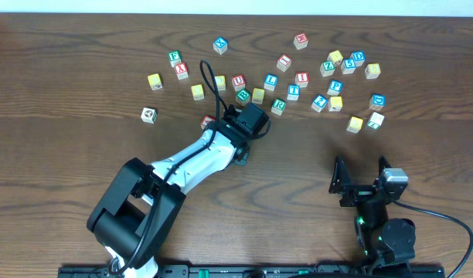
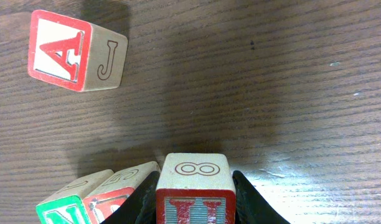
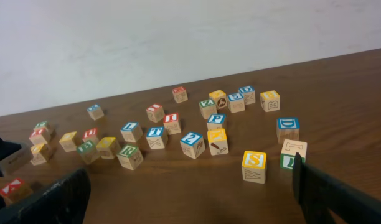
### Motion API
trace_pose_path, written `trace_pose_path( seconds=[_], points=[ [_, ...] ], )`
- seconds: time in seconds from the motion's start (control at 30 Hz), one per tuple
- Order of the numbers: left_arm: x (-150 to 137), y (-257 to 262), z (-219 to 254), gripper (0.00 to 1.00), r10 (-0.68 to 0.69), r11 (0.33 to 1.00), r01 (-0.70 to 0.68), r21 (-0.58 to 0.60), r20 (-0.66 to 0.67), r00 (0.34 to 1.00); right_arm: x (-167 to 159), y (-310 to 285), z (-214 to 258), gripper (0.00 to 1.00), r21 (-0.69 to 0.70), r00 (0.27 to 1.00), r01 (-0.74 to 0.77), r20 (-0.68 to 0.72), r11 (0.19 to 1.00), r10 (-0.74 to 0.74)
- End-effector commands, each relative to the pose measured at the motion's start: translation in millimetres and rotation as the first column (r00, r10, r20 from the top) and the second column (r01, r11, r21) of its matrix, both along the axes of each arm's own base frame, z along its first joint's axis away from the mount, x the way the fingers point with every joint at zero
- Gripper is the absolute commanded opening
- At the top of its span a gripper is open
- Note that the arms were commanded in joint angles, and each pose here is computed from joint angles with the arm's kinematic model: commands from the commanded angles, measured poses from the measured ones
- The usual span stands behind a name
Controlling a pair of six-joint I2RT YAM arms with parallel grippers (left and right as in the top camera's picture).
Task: Spell out NEURIPS
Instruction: 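Lower the U block beside the E block and align it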
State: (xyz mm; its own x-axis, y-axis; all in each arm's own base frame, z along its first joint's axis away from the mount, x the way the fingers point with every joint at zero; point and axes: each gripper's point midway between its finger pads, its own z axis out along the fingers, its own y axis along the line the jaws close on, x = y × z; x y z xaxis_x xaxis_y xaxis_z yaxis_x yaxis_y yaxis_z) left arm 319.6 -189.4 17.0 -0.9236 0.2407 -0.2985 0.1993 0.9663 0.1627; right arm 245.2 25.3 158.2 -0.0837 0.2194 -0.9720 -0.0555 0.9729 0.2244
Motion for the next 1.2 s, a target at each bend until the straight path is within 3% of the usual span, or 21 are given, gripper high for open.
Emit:
trace_pose_path(
  seconds=[0.0,1.17],
  points=[
    [-4.2,-0.8,-4.4,0.07,-0.012,1.000,0.012,-0.009,-0.024,1.000,-0.1,-0.4,-0.8,0.99,0.009,1.000,0.001,-0.003,1.000,-0.001],
    [-10.6,3.8,-5.9,0.08,0.000,1.000,0.000,0.006,-0.050,0.999,-0.1,-0.4,-0.9,0.99,0.008,1.000,0.001,-0.003,1.000,-0.001]
  ],
)
